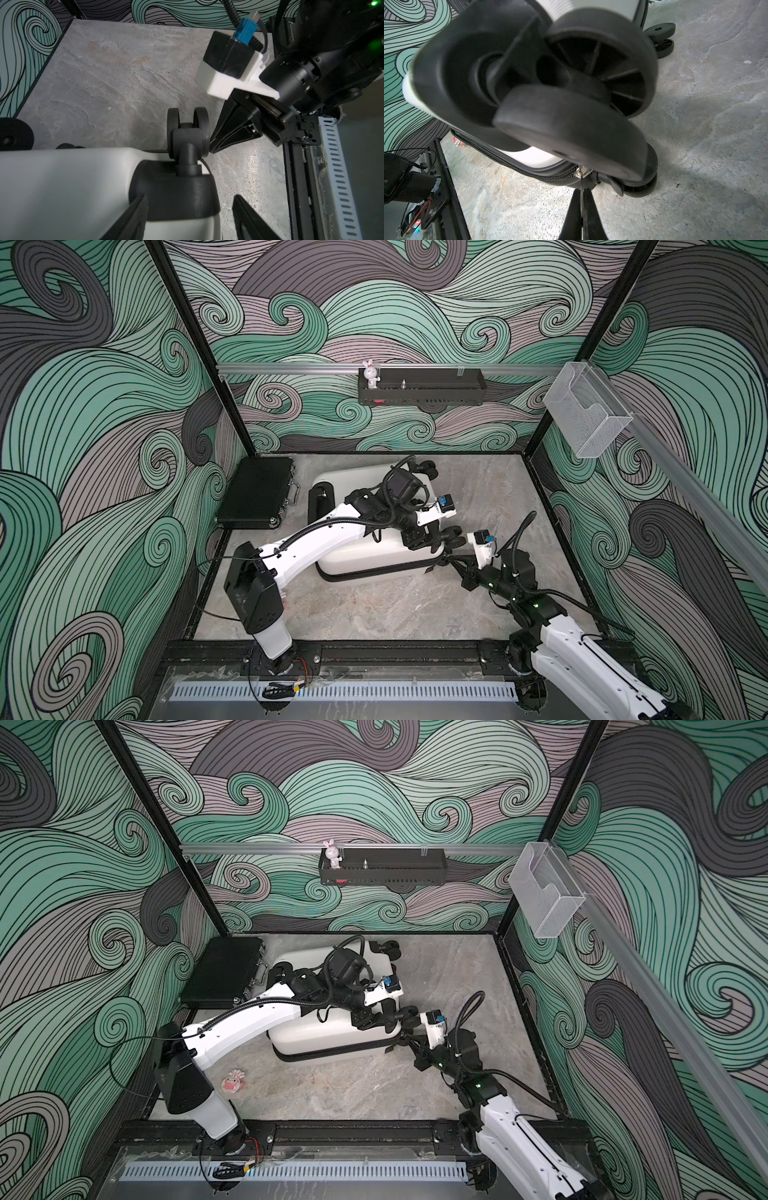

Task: Open the suitcase zippers
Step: Pick up the suitcase from the center of the board.

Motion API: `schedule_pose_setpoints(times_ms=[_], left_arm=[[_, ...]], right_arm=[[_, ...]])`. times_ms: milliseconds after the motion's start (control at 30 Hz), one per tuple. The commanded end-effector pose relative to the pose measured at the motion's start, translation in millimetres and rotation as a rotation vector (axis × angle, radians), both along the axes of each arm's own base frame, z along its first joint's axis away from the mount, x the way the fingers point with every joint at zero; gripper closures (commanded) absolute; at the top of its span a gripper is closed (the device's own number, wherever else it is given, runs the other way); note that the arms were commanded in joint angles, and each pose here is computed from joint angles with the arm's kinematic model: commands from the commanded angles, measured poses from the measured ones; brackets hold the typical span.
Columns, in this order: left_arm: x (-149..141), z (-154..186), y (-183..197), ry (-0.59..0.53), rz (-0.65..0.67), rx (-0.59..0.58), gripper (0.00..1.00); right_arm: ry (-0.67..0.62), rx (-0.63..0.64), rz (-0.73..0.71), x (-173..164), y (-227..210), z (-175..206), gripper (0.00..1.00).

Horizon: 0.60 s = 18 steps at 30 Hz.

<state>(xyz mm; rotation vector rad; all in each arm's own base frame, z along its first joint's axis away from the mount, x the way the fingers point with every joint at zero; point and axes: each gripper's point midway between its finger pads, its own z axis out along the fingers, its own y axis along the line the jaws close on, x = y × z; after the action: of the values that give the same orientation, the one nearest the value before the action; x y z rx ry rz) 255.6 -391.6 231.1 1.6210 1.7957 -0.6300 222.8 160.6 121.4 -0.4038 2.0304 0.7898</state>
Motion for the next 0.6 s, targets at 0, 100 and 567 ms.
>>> schedule_pose_setpoints(times_ms=[0,100,567], left_arm=[[-6,4,-13,0.008,-0.069,0.004,0.32],[-8,1,-23,0.028,-0.101,0.005,0.32],[-7,-26,-50,0.099,-0.140,0.102,0.29]], right_arm=[[-0.038,0.002,-0.002,0,-1,6,1.00],[-0.039,0.008,-0.001,-1,0,7,1.00],[-0.056,0.030,-0.010,-3,-2,12,1.00]])
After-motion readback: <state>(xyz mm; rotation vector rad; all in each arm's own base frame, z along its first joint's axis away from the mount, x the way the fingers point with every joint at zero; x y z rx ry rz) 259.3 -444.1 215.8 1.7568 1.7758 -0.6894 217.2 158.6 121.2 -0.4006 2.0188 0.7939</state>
